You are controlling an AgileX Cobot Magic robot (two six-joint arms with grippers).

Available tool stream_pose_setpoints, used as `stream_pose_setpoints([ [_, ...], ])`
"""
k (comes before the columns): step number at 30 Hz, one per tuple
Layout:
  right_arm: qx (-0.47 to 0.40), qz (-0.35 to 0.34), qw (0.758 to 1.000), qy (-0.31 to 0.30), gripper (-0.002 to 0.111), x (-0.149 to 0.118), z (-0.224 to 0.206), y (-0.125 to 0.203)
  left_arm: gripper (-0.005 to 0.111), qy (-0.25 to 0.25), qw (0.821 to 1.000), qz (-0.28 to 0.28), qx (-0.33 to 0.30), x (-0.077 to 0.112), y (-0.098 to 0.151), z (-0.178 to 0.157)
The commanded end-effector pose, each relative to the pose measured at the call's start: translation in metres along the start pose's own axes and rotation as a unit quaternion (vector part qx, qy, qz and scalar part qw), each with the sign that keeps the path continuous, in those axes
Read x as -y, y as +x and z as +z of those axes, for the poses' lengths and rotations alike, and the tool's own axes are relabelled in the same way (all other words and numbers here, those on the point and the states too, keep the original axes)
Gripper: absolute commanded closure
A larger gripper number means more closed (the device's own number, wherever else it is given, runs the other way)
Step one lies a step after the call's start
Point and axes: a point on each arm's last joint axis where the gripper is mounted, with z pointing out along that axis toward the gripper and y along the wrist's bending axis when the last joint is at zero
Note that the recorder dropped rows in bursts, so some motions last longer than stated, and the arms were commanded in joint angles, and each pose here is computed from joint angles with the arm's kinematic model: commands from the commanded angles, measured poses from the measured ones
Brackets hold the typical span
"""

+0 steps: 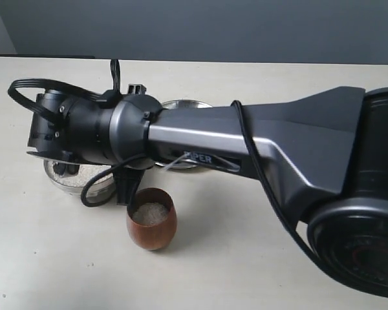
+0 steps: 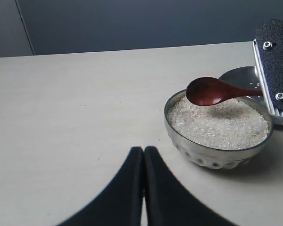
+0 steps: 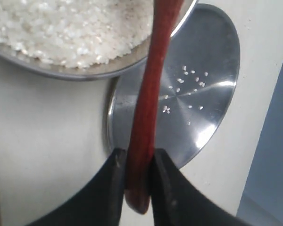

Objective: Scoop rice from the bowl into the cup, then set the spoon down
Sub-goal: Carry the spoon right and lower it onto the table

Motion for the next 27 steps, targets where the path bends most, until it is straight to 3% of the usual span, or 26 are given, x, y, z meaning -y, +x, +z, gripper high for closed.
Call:
stream_pose_setpoints([
  [1,0.004,0.024,1.000,-0.014,0.109,0.002,-0.002,0.001,0.106,-0.001,1.000,-0.003,0.004,0.000,0.001,0.000],
  [4,0.013,0.047,0.998,-0.032,0.109,0.007,-0.009,0.005,0.106,-0.001,1.000,-0.003,0.004,0.000,0.001,0.000],
  [8,0.023,0.174,0.981,-0.078,0.109,0.034,-0.018,0.024,0.106,-0.001,1.000,-0.003,0.004,0.000,0.001,0.000],
  [13,0.037,0.336,0.913,-0.228,0.109,0.078,-0.019,0.067,0.106,-0.001,1.000,-0.003,0.004,0.000,0.001,0.000],
  [16,0.028,0.375,0.894,-0.243,0.109,0.094,-0.016,0.098,0.106,-0.001,1.000,-0.003,0.004,0.000,0.001,0.000],
  [21,-0.044,0.376,0.892,-0.248,0.109,0.080,0.006,0.149,0.106,-0.001,1.000,-0.003,0.004,0.000,0.001,0.000],
  [27,-0.121,0.367,0.883,-0.267,0.109,0.035,0.033,0.200,0.106,-0.001,1.000,-0.003,0.004,0.000,0.001,0.000],
])
